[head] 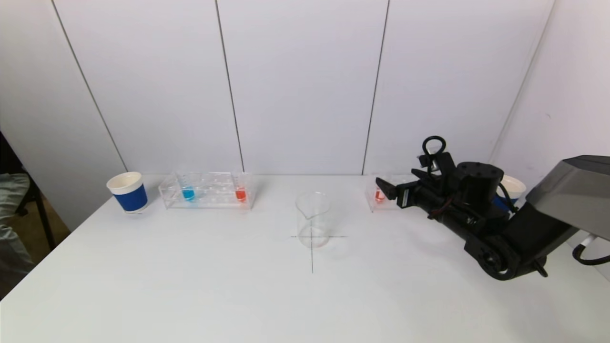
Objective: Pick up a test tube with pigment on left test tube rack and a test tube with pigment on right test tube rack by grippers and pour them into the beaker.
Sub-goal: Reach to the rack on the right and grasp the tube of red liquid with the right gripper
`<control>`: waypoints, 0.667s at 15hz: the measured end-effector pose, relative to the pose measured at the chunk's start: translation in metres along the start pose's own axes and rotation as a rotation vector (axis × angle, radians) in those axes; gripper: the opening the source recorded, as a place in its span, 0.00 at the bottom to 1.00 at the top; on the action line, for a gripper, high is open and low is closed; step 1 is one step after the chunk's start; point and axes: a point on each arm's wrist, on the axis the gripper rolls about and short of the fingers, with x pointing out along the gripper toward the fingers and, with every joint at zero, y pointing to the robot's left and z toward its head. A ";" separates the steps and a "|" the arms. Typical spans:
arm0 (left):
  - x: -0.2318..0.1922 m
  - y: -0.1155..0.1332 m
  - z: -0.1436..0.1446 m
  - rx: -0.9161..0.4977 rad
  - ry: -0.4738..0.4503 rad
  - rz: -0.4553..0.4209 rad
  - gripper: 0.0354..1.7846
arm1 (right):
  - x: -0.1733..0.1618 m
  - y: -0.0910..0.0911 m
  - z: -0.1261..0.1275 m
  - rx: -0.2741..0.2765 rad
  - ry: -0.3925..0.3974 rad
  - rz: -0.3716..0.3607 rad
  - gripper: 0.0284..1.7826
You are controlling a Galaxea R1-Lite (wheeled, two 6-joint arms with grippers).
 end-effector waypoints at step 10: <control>0.000 0.000 0.000 0.000 0.000 0.000 0.97 | 0.025 0.018 -0.018 -0.012 -0.014 -0.073 1.00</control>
